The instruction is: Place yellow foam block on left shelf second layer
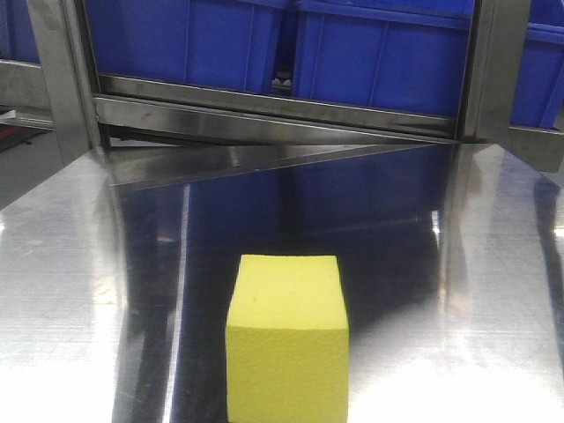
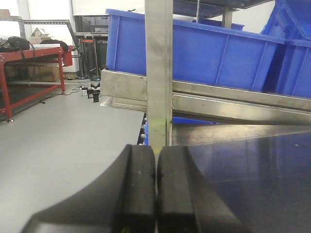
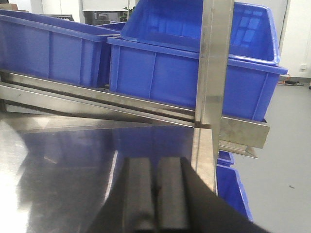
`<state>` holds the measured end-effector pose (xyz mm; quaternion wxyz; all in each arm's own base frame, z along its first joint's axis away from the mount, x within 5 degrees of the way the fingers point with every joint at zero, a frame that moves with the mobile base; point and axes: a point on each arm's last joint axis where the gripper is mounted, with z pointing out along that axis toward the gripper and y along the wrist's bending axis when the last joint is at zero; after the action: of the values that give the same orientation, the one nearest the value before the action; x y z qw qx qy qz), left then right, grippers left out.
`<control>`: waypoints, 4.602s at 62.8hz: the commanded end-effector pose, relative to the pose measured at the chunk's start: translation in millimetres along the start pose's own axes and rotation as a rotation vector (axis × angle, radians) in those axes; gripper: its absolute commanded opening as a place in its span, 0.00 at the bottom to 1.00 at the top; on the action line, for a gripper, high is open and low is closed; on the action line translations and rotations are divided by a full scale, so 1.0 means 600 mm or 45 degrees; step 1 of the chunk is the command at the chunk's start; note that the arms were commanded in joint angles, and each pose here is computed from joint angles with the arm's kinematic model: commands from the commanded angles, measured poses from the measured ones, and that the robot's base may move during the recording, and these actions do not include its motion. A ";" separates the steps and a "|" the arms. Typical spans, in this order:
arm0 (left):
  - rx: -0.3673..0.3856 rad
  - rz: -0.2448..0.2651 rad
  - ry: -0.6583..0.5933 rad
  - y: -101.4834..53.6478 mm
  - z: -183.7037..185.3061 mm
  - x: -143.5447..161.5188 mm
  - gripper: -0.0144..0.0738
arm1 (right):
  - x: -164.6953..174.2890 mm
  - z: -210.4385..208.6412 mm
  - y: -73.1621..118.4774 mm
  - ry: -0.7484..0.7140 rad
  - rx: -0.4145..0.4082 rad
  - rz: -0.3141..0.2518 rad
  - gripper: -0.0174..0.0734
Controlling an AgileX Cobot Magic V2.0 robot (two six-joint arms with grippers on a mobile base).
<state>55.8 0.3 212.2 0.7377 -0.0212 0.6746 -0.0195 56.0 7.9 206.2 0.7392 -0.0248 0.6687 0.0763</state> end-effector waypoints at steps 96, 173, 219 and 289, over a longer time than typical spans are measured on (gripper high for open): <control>0.011 -0.012 -0.091 0.000 -0.002 0.001 0.30 | -0.085 0.088 0.008 0.467 0.014 -0.001 0.25; 0.011 -0.012 -0.091 0.000 -0.002 0.001 0.30 | -0.127 0.262 0.239 1.596 0.080 0.291 0.89; 0.011 -0.012 -0.091 0.000 -0.002 0.001 0.30 | -0.099 0.288 0.393 1.651 -0.055 0.288 0.89; 0.011 -0.012 -0.091 0.000 -0.002 0.001 0.30 | -0.029 0.293 0.414 1.765 0.029 0.235 0.89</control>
<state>55.8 0.3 212.2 0.7377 -0.0212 0.6746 -0.0195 191.1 275.2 239.7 0.1065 -0.0013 0.9922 0.0641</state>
